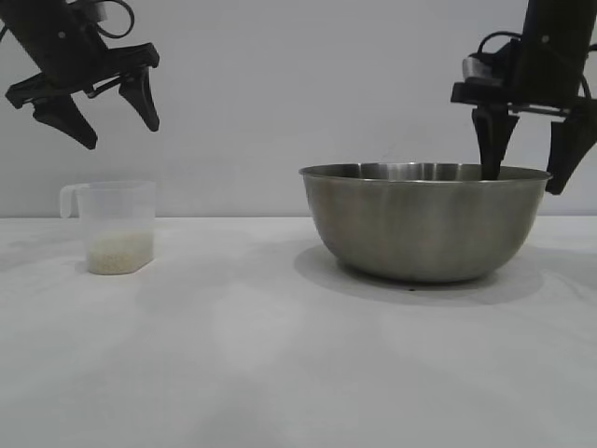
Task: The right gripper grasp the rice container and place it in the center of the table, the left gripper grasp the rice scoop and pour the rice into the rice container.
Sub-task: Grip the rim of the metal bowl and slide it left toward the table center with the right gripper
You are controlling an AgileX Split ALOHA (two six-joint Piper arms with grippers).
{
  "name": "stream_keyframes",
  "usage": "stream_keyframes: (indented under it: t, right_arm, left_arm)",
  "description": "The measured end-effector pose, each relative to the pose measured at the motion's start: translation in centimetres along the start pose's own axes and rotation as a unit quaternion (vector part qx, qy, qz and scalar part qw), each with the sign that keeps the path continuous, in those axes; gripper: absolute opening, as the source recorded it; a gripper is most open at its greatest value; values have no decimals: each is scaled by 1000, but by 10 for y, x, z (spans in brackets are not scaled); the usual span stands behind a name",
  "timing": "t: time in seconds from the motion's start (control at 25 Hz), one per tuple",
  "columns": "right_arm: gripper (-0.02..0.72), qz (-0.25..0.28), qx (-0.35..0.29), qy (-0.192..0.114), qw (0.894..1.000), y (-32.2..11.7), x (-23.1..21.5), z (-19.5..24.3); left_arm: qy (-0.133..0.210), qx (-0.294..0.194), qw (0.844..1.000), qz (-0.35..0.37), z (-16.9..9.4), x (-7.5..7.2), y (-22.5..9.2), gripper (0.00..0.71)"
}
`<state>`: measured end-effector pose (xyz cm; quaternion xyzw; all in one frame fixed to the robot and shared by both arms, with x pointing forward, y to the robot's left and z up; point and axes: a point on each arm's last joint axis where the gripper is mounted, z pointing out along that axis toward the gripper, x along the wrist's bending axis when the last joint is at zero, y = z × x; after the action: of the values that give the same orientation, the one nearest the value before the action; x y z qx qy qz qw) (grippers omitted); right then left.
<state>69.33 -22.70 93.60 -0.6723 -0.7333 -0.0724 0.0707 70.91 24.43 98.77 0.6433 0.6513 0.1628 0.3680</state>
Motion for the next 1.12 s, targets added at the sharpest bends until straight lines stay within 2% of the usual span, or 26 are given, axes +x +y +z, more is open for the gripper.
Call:
stream_keyframes:
  t: [0.16,0.2,0.24,0.28,0.52,0.96,1.12]
  right_arm:
    - [90,-1,3,0,1000,0,-1,4]
    - [54,-4,3,2,1000,0,0,4]
    - [53,-8,3,2,1000,0,0,4]
    - [0,-12,3,5,1000,0,0,4]
    - [0,-26,0,32,999,1,7,3]
    - [0,-115,14,43,992,-11,78,16]
    - [0,-130,16,45,990,-15,92,17]
  left_arm:
    - [0,0,1000,0,0,0,0,515]
    - [0,0,1000,0,0,0,0,515]
    - [0,0,1000,0,0,0,0,515]
    - [0,0,1000,0,0,0,0,515]
    - [0,1,1000,1,0,0,0,515]
    - [0,1,1000,1,0,0,0,515]
    - [0,1,1000,1,0,0,0,515]
